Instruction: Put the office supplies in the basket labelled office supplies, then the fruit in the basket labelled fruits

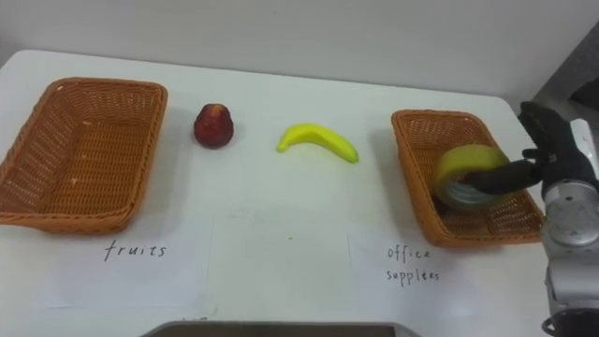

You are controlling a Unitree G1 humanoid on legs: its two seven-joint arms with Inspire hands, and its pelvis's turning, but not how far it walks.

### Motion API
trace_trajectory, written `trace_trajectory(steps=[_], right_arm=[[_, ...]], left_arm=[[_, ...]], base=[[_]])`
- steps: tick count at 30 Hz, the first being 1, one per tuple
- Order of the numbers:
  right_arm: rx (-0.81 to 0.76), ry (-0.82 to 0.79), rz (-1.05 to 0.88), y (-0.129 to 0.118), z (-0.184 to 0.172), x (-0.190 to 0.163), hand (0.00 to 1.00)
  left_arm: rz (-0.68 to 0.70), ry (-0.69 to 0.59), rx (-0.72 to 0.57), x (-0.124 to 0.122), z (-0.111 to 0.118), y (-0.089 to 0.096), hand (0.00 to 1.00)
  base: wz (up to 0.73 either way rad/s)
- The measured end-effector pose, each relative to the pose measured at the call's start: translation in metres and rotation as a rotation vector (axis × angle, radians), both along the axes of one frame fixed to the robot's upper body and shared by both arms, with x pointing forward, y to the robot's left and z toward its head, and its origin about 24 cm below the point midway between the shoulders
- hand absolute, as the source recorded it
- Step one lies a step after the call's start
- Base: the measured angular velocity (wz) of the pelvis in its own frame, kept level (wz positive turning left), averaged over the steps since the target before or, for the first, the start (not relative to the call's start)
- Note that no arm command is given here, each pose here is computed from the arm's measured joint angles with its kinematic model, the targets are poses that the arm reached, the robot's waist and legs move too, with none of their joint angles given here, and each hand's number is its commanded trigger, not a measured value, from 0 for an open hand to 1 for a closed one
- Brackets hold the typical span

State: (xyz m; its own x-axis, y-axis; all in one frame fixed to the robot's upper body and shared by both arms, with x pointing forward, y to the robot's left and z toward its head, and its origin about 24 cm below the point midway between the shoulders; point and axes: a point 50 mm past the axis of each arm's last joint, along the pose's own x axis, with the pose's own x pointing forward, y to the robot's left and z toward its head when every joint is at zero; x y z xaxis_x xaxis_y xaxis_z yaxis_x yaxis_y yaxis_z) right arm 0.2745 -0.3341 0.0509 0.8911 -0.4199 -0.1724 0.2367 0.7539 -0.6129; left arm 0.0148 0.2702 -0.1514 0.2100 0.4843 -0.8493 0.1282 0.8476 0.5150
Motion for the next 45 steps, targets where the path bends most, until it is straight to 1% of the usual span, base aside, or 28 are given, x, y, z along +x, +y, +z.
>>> trace_trajectory(steps=[7,12,15,22,26,33,40,45], right_arm=[[-0.005,-0.011,0.046,0.005,0.007,0.004,0.00],[-0.004,-0.035,0.064,0.008,0.015,0.010,0.00],[-0.005,-0.041,0.077,0.009,0.017,0.011,0.00],[-0.030,-0.063,0.102,0.014,0.028,0.016,0.00],[-0.041,-0.087,0.136,0.023,0.038,0.024,0.00],[-0.078,-0.196,0.212,0.039,0.065,0.028,0.00],[-0.058,-0.224,0.226,0.043,0.070,0.028,0.00],[-0.107,-0.268,0.242,0.049,0.083,0.031,0.00]], left_arm=[[0.002,-0.022,-0.002,0.008,0.000,0.000,0.00],[0.076,-0.084,-0.025,0.017,0.002,0.001,0.00],[0.075,-0.095,-0.030,0.020,0.002,0.001,0.00],[0.072,-0.099,-0.028,0.022,0.003,0.001,0.00],[0.090,-0.106,-0.036,0.022,0.002,0.001,0.00],[0.096,-0.110,-0.018,0.020,0.003,0.003,0.00],[0.092,-0.121,-0.016,0.022,0.004,0.003,0.00],[0.082,-0.132,-0.017,0.025,0.004,0.002,0.00]], base=[[0.00],[0.00],[0.00],[0.00],[-0.03],[-0.02],[0.00],[-0.01]])
